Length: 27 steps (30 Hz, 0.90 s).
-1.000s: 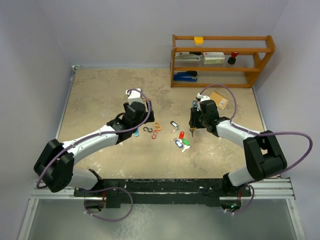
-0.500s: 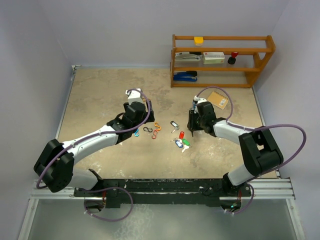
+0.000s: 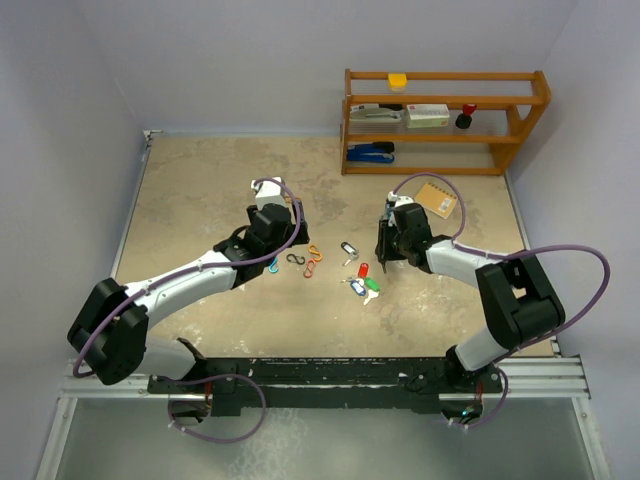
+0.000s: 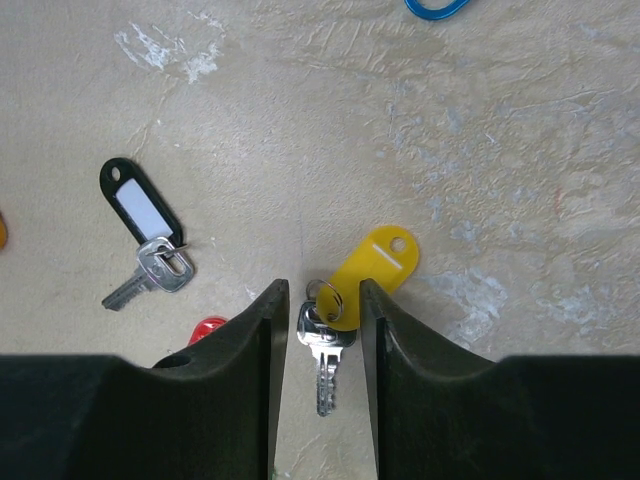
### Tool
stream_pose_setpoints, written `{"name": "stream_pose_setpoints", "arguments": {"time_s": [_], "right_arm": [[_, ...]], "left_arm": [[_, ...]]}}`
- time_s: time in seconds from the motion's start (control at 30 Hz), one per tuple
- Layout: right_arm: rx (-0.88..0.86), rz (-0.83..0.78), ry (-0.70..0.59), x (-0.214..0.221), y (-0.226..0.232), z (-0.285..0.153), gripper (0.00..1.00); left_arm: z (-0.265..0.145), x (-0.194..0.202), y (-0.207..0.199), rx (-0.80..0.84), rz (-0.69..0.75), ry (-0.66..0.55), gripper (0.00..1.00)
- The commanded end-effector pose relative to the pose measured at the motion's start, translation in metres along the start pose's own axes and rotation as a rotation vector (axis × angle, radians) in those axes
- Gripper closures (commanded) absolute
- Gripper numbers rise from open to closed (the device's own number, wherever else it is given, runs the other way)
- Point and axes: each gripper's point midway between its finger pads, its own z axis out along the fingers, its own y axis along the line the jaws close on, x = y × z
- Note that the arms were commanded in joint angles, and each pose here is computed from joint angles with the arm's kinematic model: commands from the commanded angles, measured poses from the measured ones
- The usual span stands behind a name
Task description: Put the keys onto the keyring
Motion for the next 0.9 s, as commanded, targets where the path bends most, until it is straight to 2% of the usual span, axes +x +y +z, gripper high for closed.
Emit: {"name": "stream_pose_setpoints", "arguments": {"time_s": [0.0, 0.27, 0.63, 0.87], "right_arm": [[-0.006, 0.01, -0.004, -0.003, 0.003, 0.001, 0.65], [0.008, 0.001, -0.001, -0.003, 0.001, -0.001, 0.78], [0.021, -0.007, -0.017, -0.006, 0.0, -0.007, 1.0], [-0.011, -0.019, -0.15, -0.03, 0.006, -0.03, 1.0]], "left_arm": [[0.0, -0.012, -0.001, 0.0, -0.024, -0.045, 0.28], [0.0, -0.014, 0.0, -0.003, -0.021, -0.049, 0.28], [0.0, -0.013, 0.002, -0.012, -0.018, -0.049, 0.28], [0.0, -0.014, 0.002, -0.015, -0.018, -0.052, 0.28]]}}
